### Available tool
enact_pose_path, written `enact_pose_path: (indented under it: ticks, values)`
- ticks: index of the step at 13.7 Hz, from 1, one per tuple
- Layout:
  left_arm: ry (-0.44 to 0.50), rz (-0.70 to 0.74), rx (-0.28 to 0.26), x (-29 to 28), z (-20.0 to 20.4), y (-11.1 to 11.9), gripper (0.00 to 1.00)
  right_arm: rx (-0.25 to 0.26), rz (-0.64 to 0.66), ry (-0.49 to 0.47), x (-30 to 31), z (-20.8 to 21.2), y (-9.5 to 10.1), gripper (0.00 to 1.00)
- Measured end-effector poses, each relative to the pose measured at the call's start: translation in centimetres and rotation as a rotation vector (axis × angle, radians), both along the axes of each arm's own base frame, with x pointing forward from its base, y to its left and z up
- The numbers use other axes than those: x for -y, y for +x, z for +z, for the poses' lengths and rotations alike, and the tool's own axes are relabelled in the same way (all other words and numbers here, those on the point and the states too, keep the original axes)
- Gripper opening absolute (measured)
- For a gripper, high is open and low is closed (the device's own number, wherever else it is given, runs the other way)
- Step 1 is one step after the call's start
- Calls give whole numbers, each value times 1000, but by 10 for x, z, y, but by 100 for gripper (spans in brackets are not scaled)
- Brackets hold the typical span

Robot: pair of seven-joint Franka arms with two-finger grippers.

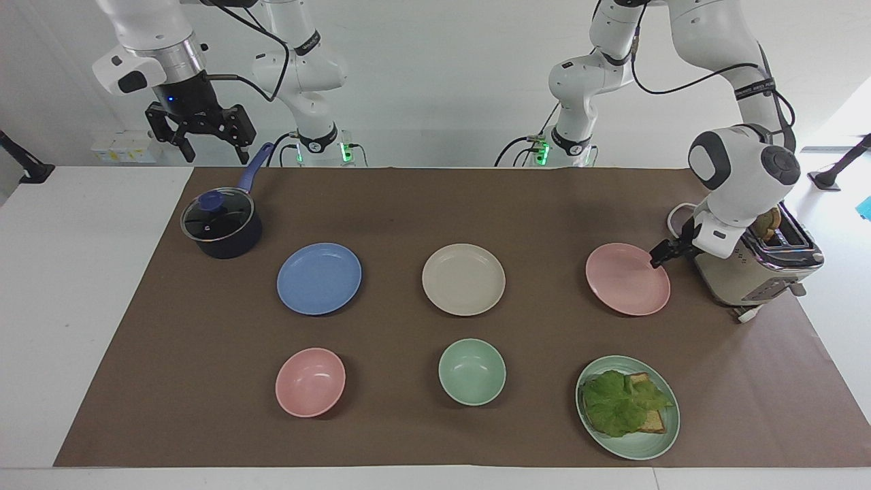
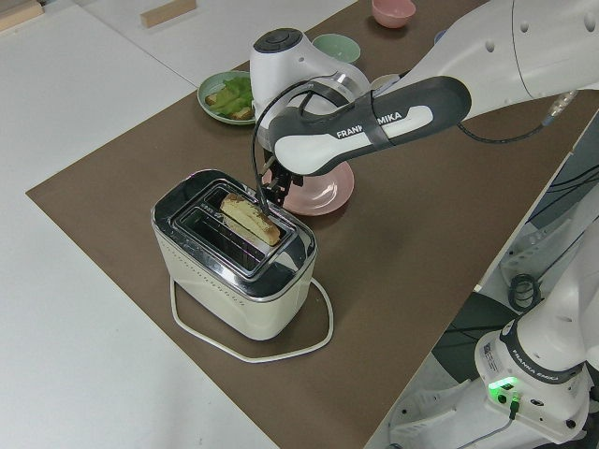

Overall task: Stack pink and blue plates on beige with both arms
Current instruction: 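Reach the left gripper to the pink plate rim and grasp it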

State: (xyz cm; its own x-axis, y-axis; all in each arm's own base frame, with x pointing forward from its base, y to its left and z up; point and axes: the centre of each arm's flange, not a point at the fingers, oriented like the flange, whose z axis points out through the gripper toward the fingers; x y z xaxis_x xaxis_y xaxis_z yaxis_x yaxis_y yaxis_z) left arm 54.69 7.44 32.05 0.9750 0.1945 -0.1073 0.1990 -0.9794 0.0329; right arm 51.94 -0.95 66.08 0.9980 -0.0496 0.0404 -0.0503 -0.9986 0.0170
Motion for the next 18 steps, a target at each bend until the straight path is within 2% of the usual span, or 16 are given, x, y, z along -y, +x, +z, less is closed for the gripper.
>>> enact_pose_path:
  ticks: [1, 5, 7, 9, 12, 15, 18]
  values:
    - [0, 6, -5, 2, -6, -3, 100, 0, 0, 0, 0, 0, 0, 100]
    - [-1, 20, -22, 1, -9, -8, 52, -1, 0, 0, 0, 0, 0, 100]
    - [-4, 20, -44, 1, -6, -8, 24, -1, 0, 0, 0, 0, 0, 100]
    - [-9, 19, -61, 2, 4, -5, 6, -1, 0, 0, 0, 0, 0, 100]
    - [-45, 22, -104, 8, 47, 7, 4, -1, -1, 0, 0, 0, 0, 100]
    - [-164, 90, -105, 30, 105, 20, 4, -1, -2, 0, 1, 0, 0, 100]
    - [-173, 136, -125, 108, 126, 20, 4, -1, -3, 0, 2, -1, 0, 100]
